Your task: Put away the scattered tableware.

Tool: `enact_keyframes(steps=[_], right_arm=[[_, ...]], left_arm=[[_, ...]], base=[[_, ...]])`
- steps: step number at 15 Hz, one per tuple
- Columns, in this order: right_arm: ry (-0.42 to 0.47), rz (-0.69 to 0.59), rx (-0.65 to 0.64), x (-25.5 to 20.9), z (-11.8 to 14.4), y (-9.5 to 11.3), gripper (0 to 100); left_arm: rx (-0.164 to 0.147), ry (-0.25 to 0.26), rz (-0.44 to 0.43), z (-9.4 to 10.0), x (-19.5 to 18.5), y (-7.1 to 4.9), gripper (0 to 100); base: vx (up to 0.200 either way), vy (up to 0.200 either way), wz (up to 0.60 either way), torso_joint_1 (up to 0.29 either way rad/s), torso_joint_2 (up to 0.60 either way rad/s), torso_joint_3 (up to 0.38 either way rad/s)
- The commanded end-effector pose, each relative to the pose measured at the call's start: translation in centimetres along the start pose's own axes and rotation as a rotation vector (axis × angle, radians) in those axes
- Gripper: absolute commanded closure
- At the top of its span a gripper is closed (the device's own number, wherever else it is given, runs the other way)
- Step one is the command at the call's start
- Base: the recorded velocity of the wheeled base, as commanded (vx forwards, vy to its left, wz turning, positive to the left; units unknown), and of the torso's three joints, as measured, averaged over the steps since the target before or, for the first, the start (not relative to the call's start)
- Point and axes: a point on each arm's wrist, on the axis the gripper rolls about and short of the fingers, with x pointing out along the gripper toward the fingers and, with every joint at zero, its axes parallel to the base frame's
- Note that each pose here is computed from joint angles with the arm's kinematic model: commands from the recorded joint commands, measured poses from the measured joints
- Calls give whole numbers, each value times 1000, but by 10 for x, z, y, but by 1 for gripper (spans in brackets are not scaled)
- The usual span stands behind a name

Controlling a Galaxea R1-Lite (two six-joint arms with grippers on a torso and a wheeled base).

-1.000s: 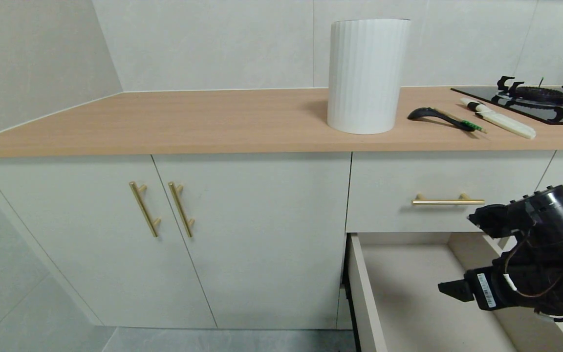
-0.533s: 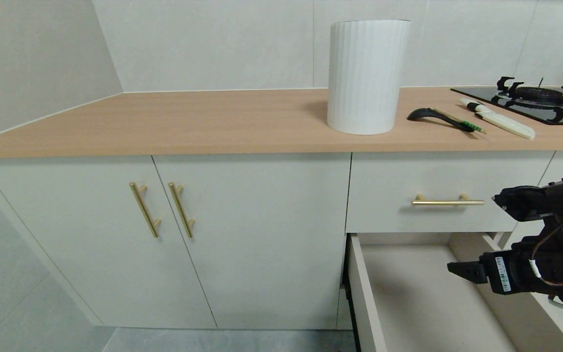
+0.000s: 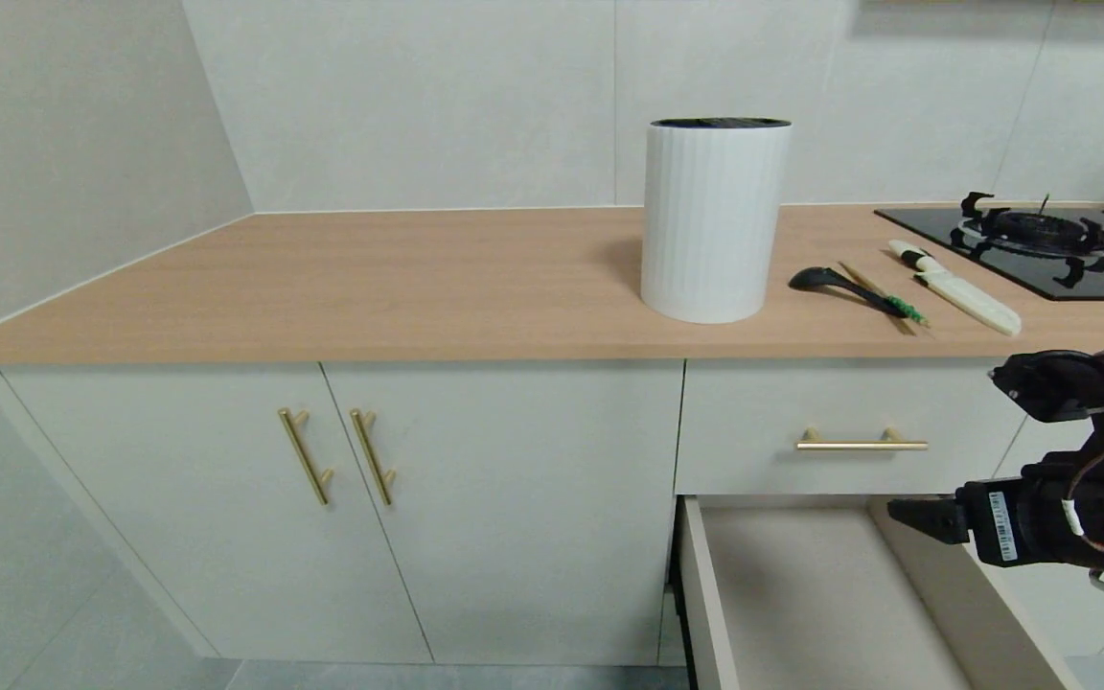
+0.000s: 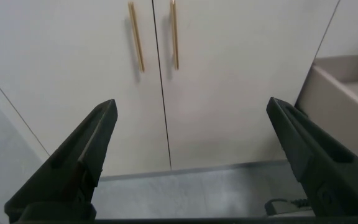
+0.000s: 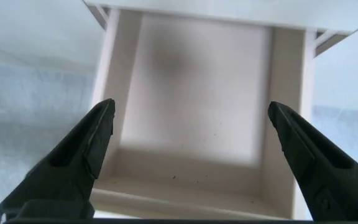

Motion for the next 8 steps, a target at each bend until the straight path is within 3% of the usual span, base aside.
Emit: enact_keyframes(steps=[1, 8], right_arm=[[-1, 1, 0, 0, 0, 0, 0], [-19, 3, -5, 0, 2, 0, 0]], left_arm=[[0, 0, 0, 0, 0, 0, 0], [0, 0, 0, 0, 0, 0, 0]], base=[[0, 0, 0, 183, -481, -295], [0, 0, 0, 178, -440, -258]])
